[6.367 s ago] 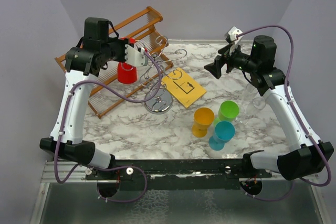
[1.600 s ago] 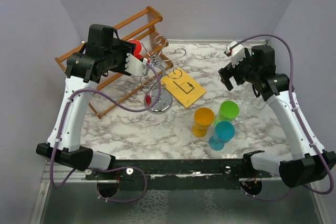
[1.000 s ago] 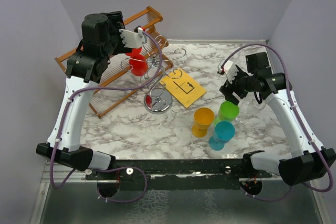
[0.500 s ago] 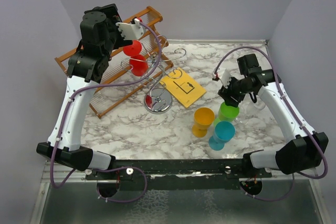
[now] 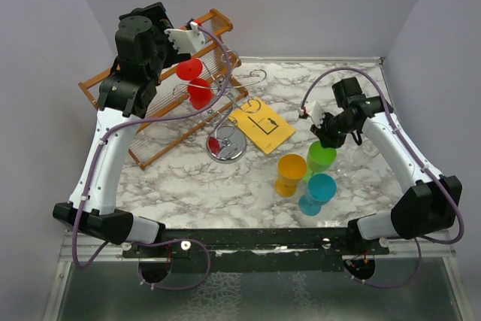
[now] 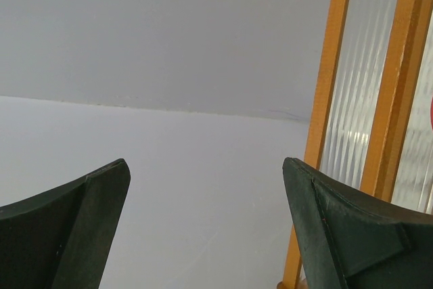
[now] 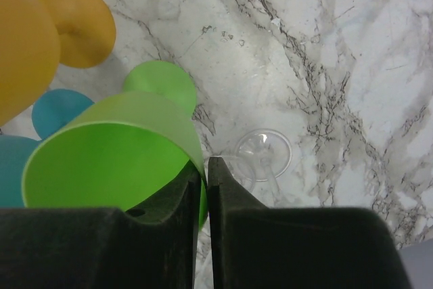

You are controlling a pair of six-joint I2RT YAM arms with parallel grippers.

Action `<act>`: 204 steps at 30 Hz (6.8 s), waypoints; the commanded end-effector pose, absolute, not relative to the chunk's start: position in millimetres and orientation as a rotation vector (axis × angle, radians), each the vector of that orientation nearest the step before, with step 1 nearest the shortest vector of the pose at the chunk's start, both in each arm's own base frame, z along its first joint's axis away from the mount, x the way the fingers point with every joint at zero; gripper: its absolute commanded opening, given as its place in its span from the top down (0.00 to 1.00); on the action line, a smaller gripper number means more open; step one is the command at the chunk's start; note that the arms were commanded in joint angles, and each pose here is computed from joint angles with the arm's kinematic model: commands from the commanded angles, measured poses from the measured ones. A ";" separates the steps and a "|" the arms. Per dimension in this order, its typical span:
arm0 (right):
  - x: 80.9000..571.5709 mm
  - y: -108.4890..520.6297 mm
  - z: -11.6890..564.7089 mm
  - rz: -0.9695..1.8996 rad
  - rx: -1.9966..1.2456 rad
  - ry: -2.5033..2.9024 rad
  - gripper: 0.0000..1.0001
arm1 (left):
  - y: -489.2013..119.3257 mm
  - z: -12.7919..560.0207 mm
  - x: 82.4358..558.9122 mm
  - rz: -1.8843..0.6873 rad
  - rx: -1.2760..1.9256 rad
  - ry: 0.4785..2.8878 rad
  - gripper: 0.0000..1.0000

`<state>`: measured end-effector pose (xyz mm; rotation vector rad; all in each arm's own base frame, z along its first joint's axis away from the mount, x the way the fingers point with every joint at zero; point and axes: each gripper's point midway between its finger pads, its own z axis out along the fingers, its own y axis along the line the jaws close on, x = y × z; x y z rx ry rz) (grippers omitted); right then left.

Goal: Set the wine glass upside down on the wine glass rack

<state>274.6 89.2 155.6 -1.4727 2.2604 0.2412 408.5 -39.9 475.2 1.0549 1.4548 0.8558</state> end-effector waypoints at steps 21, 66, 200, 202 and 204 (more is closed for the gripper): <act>433.8 99.6 337.3 -0.098 -0.813 1.886 0.99 | -105.6 545.9 377.9 0.072 0.553 1.375 0.01; 316.3 193.4 541.3 0.693 -0.716 1.295 0.99 | -266.5 478.5 365.9 -1.053 0.488 1.555 0.55; 331.8 142.3 321.4 0.261 -0.848 1.545 0.00 | -199.3 397.8 426.3 0.613 1.349 1.450 1.00; 331.7 142.3 321.1 0.261 -0.849 1.546 0.00 | -200.8 397.2 425.1 0.609 1.355 1.450 1.00; 331.8 142.6 320.7 0.262 -0.850 1.546 0.00 | -201.5 398.5 423.5 0.606 1.356 1.447 1.00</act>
